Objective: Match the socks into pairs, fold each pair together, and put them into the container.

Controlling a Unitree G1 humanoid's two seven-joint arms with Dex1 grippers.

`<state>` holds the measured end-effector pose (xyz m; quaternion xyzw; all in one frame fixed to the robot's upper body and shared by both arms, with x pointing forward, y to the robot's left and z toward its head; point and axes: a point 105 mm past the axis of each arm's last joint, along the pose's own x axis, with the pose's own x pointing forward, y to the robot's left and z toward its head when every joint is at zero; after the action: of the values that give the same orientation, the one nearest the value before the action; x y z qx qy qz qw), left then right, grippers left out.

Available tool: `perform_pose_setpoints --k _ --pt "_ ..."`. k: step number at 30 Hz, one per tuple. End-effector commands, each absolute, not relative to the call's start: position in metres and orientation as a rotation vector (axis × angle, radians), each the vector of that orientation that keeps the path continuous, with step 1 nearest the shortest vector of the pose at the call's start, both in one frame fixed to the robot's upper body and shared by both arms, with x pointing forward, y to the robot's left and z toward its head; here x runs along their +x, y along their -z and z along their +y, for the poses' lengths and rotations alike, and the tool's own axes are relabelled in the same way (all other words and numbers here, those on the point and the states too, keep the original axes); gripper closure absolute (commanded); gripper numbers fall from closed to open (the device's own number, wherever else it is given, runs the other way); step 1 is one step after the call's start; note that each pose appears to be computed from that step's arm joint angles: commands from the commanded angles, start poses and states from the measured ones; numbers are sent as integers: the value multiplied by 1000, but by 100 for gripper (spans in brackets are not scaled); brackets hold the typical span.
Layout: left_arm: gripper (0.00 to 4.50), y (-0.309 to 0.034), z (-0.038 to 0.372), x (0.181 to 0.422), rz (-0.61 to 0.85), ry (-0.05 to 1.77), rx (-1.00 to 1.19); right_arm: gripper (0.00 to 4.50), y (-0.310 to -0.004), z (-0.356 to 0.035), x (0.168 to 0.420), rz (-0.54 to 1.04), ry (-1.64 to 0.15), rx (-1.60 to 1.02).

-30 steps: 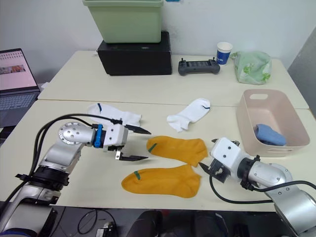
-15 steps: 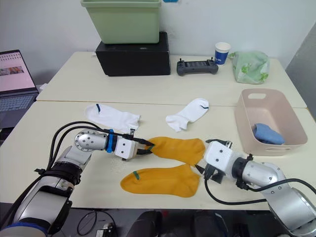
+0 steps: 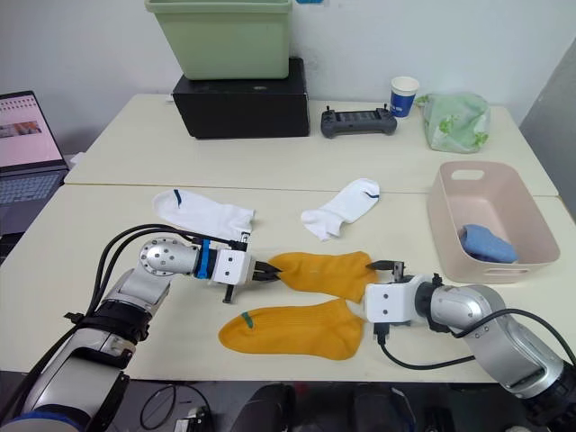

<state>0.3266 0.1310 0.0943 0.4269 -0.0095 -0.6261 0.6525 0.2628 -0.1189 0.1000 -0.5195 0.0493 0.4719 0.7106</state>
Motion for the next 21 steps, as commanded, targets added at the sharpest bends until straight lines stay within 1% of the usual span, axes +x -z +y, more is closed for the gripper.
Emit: perform_pose_setpoints --k 1,8,9,15,18,21 --pt "450 -106 129 327 -56 1402 955 173 -101 -112 263 68 -1072 -1164" --pt "450 -109 128 326 -49 1408 941 432 -99 -110 269 73 -1080 -1104" --pt "450 -110 128 326 -49 1408 941 445 -99 -110 269 72 -1081 -1101" --pt "450 -117 131 318 -17 1457 876 445 -115 -107 265 50 -1080 -986" --pt "450 -135 138 302 120 1528 686 445 -135 -105 256 60 -1078 -821" --pt "450 -152 150 283 295 1590 519 445 -155 -101 243 107 -1083 -595"
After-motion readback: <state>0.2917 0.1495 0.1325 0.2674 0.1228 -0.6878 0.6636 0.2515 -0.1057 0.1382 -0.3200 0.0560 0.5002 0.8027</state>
